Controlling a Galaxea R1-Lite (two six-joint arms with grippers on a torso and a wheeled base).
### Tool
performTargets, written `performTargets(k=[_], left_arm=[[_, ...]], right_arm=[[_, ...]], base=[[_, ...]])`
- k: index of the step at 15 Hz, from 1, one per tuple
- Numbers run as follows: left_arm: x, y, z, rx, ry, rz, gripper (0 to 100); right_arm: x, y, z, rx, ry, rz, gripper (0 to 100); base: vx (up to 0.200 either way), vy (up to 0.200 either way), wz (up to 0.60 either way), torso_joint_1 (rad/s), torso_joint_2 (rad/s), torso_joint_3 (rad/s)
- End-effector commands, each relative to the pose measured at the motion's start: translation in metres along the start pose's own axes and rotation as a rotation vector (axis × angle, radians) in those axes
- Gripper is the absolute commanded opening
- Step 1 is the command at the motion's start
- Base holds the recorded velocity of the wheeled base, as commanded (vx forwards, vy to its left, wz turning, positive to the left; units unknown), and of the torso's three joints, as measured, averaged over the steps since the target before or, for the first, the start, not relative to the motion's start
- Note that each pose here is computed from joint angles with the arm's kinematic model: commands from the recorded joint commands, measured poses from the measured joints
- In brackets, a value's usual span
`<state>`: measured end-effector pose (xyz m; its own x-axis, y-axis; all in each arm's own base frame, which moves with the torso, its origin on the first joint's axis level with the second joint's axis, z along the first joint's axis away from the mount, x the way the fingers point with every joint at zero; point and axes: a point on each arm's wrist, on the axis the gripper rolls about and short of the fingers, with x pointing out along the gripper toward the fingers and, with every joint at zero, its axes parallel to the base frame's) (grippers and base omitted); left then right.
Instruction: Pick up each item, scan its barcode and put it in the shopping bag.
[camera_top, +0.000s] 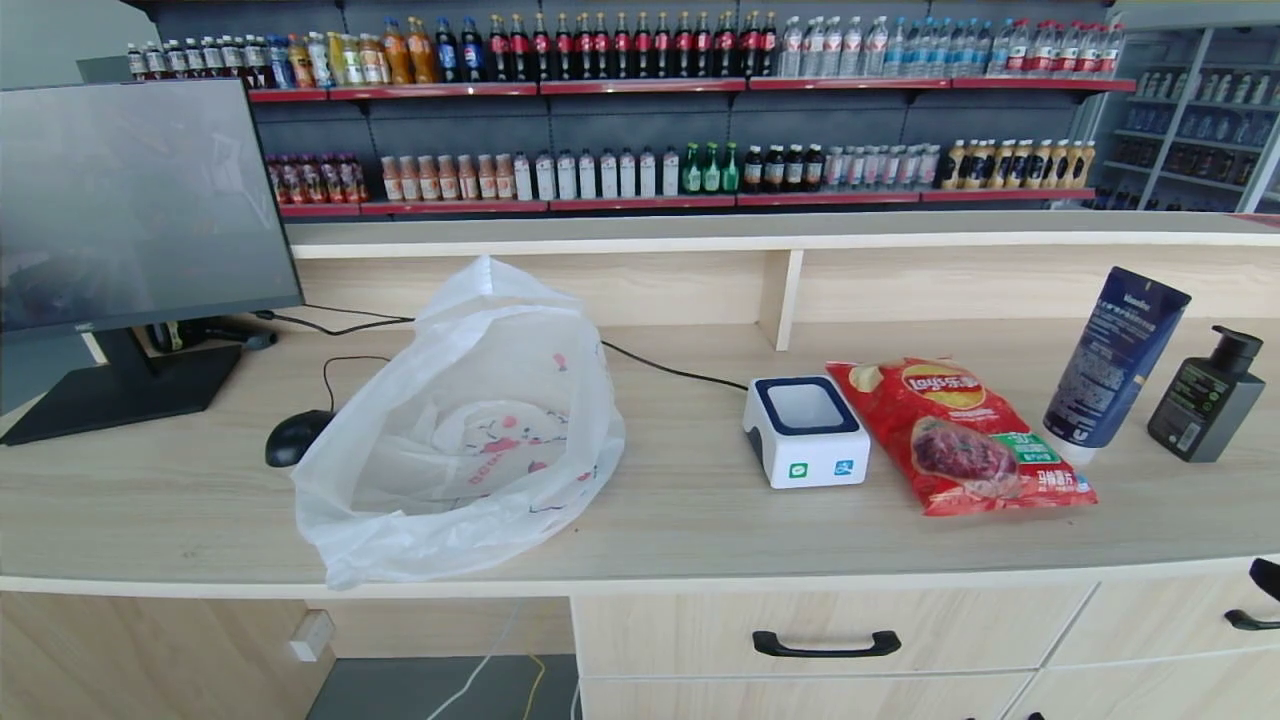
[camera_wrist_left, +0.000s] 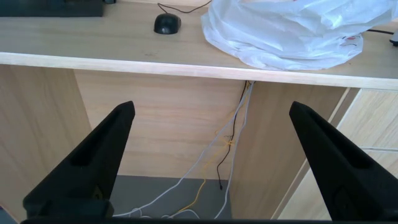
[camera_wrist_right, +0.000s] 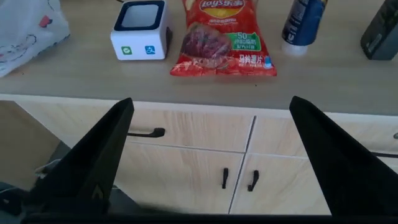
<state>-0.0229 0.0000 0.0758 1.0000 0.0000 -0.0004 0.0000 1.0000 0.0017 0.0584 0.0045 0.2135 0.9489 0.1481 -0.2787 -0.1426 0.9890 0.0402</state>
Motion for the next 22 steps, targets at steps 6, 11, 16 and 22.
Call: performTargets(k=[6, 11, 16, 22], left_arm=[[0.000, 0.000, 0.000, 0.000, 0.000, 0.000, 100], [0.000, 0.000, 0.000, 0.000, 0.000, 0.000, 100], [0.000, 0.000, 0.000, 0.000, 0.000, 0.000, 100], [0.000, 0.000, 0.000, 0.000, 0.000, 0.000, 100]], right_arm=[[0.071, -0.003, 0.010, -0.010, 0.325, 0.053, 100], [0.119, 0.002, 0.041, -0.022, 0.411, 0.095, 100], [0.169, 0.009, 0.064, -0.030, 0.422, 0.134, 100], [0.208, 0.005, 0.075, -0.031, 0.428, 0.075, 100]], base=[[0.000, 0.000, 0.00, 0.000, 0.00, 0.000], [0.000, 0.000, 0.00, 0.000, 0.00, 0.000], [0.000, 0.000, 0.00, 0.000, 0.00, 0.000], [0.000, 0.000, 0.00, 0.000, 0.00, 0.000]])
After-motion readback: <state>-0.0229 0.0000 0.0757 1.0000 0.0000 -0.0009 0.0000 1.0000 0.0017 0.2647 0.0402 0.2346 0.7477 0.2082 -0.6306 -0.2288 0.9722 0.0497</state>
